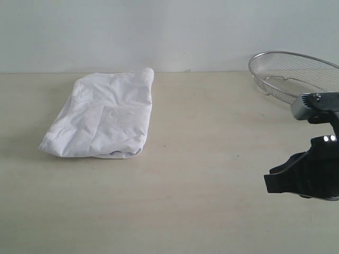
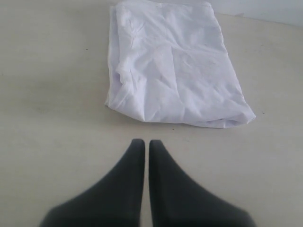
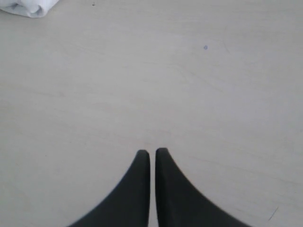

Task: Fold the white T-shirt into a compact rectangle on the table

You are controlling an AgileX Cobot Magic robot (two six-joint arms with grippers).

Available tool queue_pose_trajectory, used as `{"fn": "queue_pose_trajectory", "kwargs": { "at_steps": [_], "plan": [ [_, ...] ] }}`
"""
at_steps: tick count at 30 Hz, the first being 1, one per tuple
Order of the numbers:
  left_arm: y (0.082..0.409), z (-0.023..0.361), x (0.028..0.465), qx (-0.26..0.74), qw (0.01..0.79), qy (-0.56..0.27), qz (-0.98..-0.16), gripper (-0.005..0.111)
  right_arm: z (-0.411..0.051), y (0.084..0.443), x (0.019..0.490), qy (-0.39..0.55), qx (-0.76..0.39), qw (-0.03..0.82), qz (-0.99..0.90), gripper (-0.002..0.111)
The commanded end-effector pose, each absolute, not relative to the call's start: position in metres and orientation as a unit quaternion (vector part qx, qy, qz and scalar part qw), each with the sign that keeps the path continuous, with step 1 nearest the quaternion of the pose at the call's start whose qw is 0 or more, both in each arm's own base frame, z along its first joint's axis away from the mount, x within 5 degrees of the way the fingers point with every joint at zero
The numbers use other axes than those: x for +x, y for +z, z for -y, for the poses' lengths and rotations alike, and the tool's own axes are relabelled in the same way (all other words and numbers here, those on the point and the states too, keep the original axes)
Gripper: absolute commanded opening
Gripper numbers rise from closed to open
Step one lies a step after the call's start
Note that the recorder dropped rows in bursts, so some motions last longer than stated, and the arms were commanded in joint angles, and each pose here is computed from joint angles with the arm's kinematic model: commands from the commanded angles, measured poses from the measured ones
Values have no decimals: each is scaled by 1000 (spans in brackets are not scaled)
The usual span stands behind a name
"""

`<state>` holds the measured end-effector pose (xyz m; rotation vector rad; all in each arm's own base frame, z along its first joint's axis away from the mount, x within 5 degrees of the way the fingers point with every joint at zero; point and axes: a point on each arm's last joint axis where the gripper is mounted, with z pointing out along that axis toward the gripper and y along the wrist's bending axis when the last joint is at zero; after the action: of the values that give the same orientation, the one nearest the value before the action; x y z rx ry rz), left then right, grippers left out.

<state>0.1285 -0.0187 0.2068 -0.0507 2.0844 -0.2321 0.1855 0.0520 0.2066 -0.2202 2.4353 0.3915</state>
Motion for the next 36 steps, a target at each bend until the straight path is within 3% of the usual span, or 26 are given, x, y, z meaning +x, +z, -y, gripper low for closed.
{"fn": "queue_pose_trajectory", "kwargs": {
  "at_steps": [1,19,27,36],
  "plan": [
    [206,19,128,-19,499,-97,-861,5,-51,208,185,146,-83,334,-927,0],
    [206,19,127,-19,499,-97,-861,5,-46,212,192,120,-66,378,-916,0],
    [206,19,128,-19,499,-97,-861,5,-38,246,181,77,-100,484,-866,0],
    [206,19,128,-19,499,-97,-861,5,-24,302,138,16,-127,642,-756,0]
  ]
}}
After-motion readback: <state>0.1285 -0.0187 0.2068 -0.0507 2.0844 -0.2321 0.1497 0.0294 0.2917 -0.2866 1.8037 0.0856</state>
